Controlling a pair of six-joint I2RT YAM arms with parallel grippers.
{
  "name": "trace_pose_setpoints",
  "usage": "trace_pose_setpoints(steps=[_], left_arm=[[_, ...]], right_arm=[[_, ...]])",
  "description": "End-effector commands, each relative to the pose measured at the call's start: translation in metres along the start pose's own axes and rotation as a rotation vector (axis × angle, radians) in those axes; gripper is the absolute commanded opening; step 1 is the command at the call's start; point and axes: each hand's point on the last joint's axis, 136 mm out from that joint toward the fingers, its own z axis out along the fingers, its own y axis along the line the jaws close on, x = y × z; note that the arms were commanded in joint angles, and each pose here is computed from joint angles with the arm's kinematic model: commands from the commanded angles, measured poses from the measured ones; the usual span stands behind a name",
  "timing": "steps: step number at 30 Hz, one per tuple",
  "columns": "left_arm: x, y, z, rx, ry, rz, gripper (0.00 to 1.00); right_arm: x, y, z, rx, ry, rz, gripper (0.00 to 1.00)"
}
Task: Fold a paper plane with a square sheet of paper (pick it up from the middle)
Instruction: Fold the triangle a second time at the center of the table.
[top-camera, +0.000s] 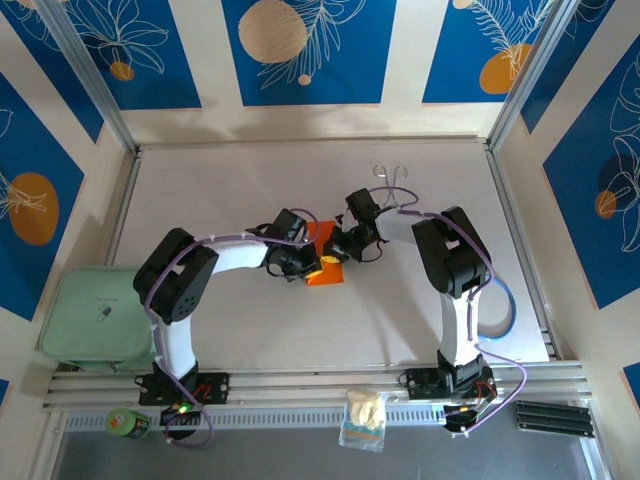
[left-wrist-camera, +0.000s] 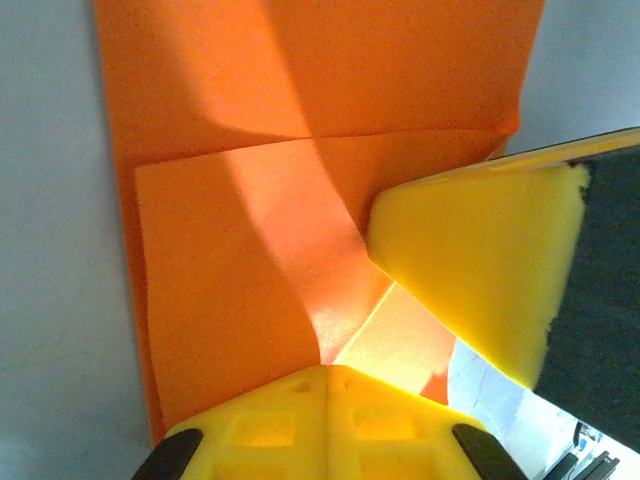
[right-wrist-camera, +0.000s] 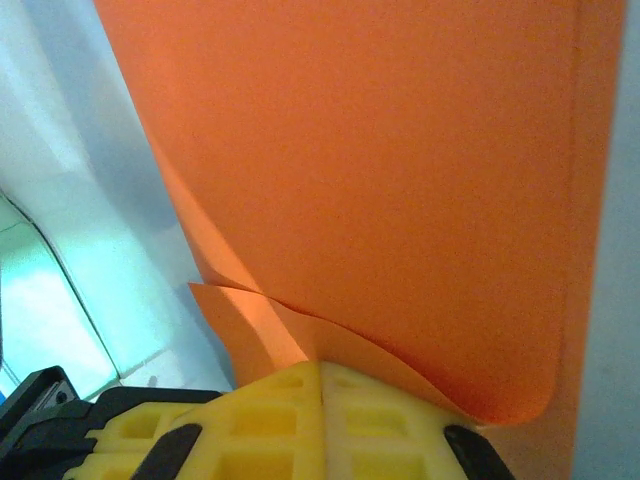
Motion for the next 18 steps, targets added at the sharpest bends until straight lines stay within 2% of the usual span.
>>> trace_pose_setpoints(steps=[1,18], left_arm=[[0.006,0.007,0.004,-0.027,0.023,0.007,0.08],[0.041,0.048,-0.005,-0.092,0.078,0.035,0.06]], right_arm=[[0.013,-0.059,0.016,0.188,0.038,0.11,0.04],[0.015,-0.067,0.017,0.213,0.05,0.115,0.04]])
